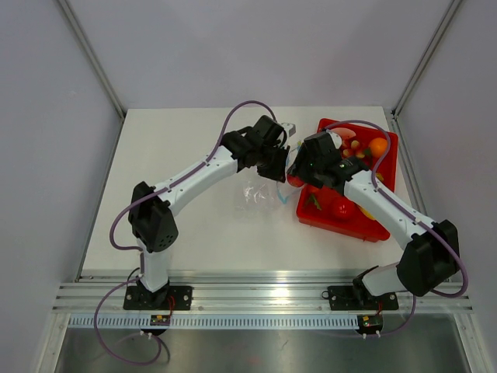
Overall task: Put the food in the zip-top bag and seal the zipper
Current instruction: Place the fake fruit in the zipper food storage bag, then adjust the zipper food storage bag at the center of the board.
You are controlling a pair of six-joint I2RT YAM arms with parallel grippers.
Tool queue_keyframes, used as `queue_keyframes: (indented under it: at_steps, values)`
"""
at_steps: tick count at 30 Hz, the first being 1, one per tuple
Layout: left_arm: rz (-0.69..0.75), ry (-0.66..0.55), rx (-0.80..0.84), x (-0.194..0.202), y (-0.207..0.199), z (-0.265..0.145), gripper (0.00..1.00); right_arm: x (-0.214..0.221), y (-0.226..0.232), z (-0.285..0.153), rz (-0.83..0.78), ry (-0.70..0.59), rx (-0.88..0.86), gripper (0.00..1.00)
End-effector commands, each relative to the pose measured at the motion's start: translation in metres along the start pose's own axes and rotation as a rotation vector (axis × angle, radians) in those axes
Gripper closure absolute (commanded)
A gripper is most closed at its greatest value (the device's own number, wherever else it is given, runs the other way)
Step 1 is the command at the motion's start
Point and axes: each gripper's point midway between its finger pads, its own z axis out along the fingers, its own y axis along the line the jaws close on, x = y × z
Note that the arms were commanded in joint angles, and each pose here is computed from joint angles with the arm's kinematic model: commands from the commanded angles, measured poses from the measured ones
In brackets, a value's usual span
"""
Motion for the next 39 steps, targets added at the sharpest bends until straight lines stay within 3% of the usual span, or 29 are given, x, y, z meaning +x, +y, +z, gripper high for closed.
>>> queue_keyframes:
  at_steps: [1,6,13,18,23,30,39]
  values:
    - [0.013,-0.071,0.116,-0.021,-0.027,-0.021,1.00,-0.001,0.000,-0.002,-0.027,-0.011,0.008,0.38]
    - [0.008,-0.071,0.096,-0.019,-0.023,-0.017,1.00,-0.003,0.001,-0.003,-0.030,-0.011,0.005,0.23]
    - [0.021,-0.065,0.047,-0.017,-0.012,-0.014,1.00,-0.009,0.007,-0.015,-0.022,-0.027,-0.023,0.20]
    - [0.021,-0.061,0.025,-0.017,-0.006,-0.010,1.00,-0.022,0.010,-0.038,-0.018,-0.078,-0.047,0.26]
    - [0.028,-0.047,0.027,-0.015,-0.004,-0.006,1.00,-0.032,0.001,-0.058,-0.001,-0.140,-0.038,0.42]
    - [0.033,-0.051,0.026,-0.016,-0.003,-0.007,1.00,-0.026,-0.035,-0.049,-0.014,-0.150,0.106,0.32]
    - [0.039,-0.055,0.021,-0.015,-0.003,-0.015,1.00,0.010,-0.047,-0.004,0.020,-0.019,0.075,0.37]
